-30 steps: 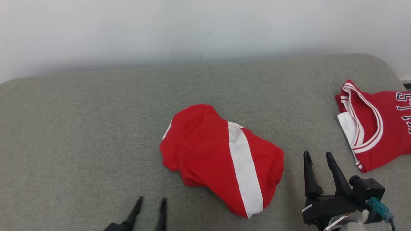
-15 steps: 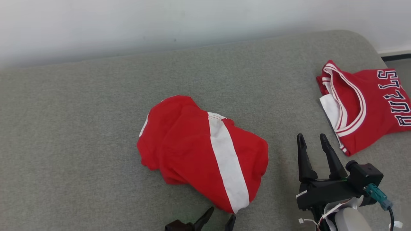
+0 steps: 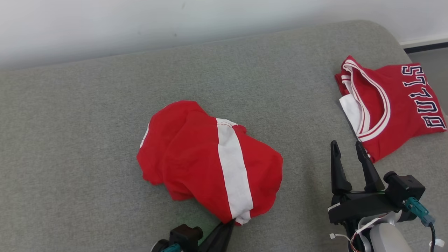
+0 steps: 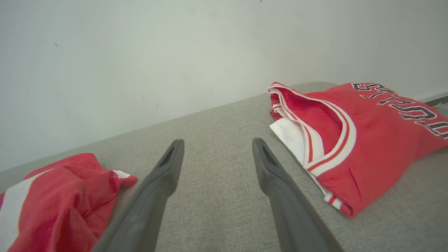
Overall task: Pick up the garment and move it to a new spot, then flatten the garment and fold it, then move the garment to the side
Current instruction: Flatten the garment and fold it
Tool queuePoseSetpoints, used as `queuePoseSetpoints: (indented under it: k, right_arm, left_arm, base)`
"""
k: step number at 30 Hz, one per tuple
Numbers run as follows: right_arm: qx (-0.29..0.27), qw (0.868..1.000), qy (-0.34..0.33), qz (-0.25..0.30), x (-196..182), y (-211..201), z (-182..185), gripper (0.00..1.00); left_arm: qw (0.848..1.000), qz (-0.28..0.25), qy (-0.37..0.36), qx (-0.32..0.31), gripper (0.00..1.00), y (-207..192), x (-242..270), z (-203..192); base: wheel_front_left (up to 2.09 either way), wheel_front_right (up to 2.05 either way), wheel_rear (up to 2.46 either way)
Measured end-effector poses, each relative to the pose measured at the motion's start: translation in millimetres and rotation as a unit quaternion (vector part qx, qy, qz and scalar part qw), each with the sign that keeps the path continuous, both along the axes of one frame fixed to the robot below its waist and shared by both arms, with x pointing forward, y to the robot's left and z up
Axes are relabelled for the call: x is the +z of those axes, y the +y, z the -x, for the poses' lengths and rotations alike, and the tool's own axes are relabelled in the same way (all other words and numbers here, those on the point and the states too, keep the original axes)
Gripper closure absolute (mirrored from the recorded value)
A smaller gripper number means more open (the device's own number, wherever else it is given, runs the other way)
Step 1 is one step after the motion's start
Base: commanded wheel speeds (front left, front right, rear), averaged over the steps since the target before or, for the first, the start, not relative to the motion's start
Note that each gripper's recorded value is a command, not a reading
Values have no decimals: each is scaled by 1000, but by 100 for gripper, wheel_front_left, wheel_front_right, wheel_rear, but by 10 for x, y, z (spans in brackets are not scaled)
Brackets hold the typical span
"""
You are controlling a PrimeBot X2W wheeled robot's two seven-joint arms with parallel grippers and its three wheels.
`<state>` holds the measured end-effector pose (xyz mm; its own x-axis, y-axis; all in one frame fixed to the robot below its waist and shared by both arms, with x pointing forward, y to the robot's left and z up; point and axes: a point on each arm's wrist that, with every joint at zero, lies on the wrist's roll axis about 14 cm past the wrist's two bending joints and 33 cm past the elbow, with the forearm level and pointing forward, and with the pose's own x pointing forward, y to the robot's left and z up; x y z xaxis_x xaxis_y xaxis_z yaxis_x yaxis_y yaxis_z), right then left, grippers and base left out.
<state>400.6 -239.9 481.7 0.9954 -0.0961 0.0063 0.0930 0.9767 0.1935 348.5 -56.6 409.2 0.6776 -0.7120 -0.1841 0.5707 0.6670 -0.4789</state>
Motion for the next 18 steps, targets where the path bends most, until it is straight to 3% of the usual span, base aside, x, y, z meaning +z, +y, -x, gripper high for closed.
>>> queuePoseSetpoints:
  k: [9, 18]
  right_arm:
    - [29, 999, 3, -20, -57, 271, -68, 0]
    - [93, 995, -2, -39, -20, 797, -132, 0]
  left_arm:
    - [994, -48, -52, 77, 100, 649, 97, -218]
    - [965, -172, -98, 170, 100, 1842, 123, -341]
  base:
    - [0, 0, 0]
    - [0, 0, 0]
